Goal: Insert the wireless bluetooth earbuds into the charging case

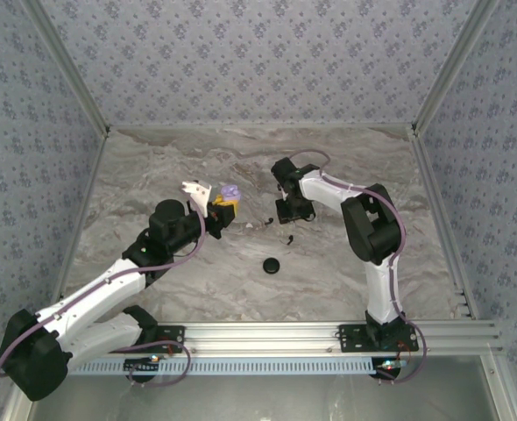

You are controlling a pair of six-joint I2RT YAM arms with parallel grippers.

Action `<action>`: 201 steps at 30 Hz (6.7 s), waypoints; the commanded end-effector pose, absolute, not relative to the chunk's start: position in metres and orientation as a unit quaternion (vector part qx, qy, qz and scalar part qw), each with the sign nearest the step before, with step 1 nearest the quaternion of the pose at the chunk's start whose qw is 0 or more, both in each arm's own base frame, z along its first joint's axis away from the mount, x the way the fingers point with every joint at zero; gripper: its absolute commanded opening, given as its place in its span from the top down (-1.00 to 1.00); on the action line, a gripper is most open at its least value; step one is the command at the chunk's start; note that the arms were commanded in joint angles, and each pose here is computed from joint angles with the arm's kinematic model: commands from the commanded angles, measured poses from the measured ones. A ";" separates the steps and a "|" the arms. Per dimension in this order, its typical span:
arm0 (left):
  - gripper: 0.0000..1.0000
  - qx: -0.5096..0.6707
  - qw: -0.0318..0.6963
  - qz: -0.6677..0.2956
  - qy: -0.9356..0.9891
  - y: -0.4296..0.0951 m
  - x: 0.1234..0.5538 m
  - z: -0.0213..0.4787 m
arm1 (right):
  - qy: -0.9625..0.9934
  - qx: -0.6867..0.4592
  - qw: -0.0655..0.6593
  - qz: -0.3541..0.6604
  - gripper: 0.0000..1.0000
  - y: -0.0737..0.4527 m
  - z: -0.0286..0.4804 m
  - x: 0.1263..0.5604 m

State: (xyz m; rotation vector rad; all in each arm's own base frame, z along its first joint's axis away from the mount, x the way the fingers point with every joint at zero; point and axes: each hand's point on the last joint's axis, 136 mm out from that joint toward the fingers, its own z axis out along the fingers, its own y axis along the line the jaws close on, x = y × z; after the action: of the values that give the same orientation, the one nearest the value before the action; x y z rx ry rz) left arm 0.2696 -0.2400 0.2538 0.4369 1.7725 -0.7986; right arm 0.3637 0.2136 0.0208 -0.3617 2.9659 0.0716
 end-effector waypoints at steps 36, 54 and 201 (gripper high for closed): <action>0.58 0.182 0.563 -0.352 0.726 -0.242 0.271 0.273 | 0.998 -0.033 0.058 0.007 0.39 0.213 0.014 0.350; 0.58 0.181 0.562 -0.351 0.727 -0.241 0.270 0.271 | 0.998 -0.040 0.058 -0.002 0.40 0.215 0.016 0.348; 0.58 0.175 0.540 -0.448 0.691 -0.328 0.299 0.232 | 0.834 -0.212 0.381 0.338 0.57 0.306 0.264 0.330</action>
State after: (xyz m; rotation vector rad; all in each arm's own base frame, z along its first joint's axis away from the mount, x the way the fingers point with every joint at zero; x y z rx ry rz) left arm 0.2959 -0.3230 0.2009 0.4528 1.7307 -1.0214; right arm 0.3308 0.3043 0.2533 -0.5671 2.1692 0.8407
